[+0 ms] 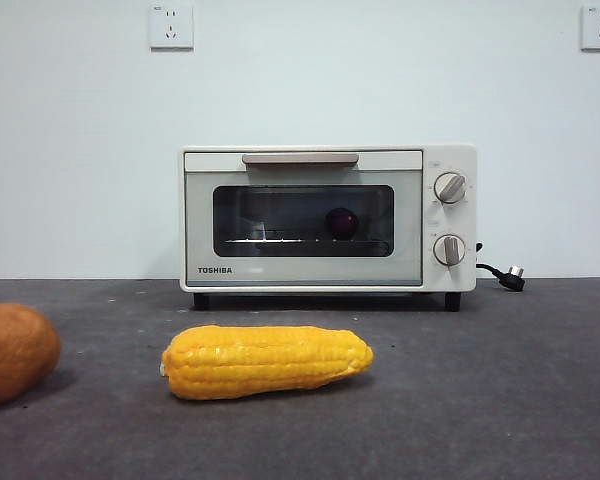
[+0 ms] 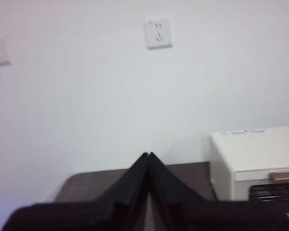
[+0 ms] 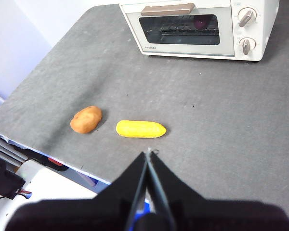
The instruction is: Take the eggplant from the table,put the eggplant in the oven
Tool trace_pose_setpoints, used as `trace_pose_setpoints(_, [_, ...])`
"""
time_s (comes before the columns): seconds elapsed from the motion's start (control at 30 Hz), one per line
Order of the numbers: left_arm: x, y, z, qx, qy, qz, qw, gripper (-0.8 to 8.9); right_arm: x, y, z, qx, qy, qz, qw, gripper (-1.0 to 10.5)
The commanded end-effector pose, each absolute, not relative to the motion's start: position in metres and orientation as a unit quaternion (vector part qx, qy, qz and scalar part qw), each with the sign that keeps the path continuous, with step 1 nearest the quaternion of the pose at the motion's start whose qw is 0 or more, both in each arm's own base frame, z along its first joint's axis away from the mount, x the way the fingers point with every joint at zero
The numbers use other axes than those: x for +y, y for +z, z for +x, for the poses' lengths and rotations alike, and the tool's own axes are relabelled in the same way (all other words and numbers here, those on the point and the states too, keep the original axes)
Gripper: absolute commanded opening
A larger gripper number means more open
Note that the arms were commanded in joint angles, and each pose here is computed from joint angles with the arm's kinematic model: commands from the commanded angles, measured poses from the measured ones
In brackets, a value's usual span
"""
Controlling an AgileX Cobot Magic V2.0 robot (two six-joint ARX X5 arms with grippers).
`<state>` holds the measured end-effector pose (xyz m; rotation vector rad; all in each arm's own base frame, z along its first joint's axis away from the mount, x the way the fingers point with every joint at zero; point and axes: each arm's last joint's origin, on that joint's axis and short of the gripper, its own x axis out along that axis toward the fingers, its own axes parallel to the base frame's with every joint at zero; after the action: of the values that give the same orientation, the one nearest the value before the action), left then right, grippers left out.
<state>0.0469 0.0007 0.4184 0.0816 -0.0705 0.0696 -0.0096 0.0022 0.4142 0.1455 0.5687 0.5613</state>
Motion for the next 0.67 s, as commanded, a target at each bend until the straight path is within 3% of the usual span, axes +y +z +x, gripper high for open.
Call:
trace_pose_setpoints(0.03, [0.002, 0.405, 0.046, -0.027, 0.042, 0.063, 0.997, -0.04, 0.002, 0.411, -0.009, 0.290, 0.269, 0.065, 0.916, 0.0])
trace_pose_setpoints(0.27, [0.004, 0.341, 0.063, 0.015, 0.063, 0.058, 0.996, -0.04, 0.002, 0.411, -0.009, 0.290, 0.269, 0.065, 0.916, 0.0])
trace_pose_setpoints(0.67, [0.005, 0.220, 0.091, 0.047, 0.071, -0.029, 0.996, -0.04, 0.002, 0.411, -0.009, 0.290, 0.269, 0.065, 0.916, 0.0])
